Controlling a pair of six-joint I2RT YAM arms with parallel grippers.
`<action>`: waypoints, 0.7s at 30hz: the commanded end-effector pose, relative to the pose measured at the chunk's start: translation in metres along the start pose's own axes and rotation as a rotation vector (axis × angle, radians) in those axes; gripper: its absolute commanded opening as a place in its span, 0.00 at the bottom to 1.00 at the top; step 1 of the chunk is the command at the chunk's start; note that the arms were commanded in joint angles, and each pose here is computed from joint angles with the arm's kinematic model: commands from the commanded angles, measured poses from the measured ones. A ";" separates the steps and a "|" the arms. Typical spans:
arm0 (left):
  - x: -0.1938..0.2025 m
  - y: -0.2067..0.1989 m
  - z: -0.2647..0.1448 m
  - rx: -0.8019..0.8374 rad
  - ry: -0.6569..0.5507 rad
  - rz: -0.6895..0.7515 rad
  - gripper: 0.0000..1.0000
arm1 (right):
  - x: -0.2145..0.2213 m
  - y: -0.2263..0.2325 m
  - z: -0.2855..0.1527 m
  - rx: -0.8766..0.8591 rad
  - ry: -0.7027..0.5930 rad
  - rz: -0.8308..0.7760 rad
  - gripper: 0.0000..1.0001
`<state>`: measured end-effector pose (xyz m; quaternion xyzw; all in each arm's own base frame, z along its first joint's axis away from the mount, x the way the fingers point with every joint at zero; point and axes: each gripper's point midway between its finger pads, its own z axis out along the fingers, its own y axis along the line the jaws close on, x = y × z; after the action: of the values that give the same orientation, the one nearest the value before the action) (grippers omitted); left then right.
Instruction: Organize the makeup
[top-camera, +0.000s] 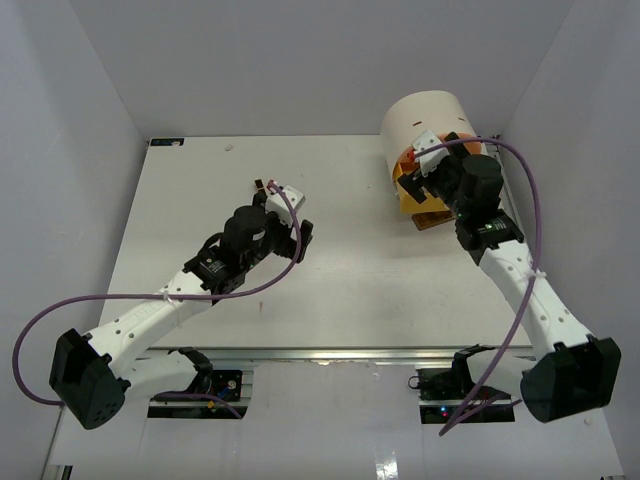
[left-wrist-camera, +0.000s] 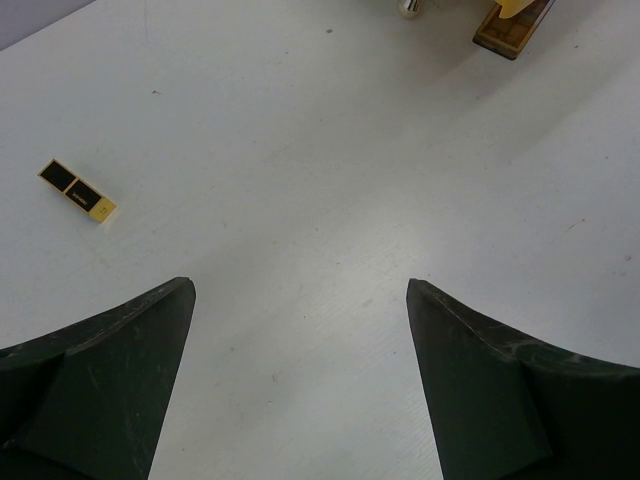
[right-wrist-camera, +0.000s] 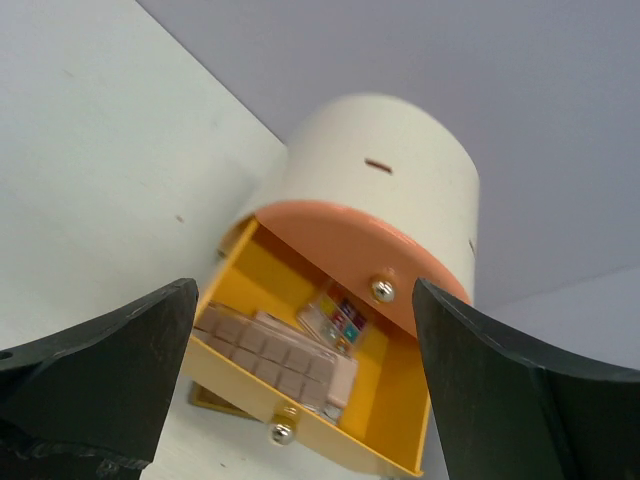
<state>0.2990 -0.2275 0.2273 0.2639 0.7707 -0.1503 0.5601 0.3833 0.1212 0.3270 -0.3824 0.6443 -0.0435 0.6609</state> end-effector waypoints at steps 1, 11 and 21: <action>-0.014 -0.006 -0.006 0.047 -0.047 -0.052 0.98 | -0.007 0.091 -0.034 -0.465 -0.087 0.157 0.95; -0.019 -0.008 -0.006 0.097 -0.069 -0.132 0.96 | 0.084 0.124 -0.070 -0.564 0.173 0.020 0.59; -0.018 -0.006 -0.004 0.103 -0.064 -0.150 0.96 | 0.190 0.036 -0.070 0.008 0.647 -0.276 0.09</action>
<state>0.2983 -0.2323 0.2308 0.2338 0.7756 -0.2179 0.5444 0.3102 0.0744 0.1584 -0.4901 0.7517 -0.0477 0.4386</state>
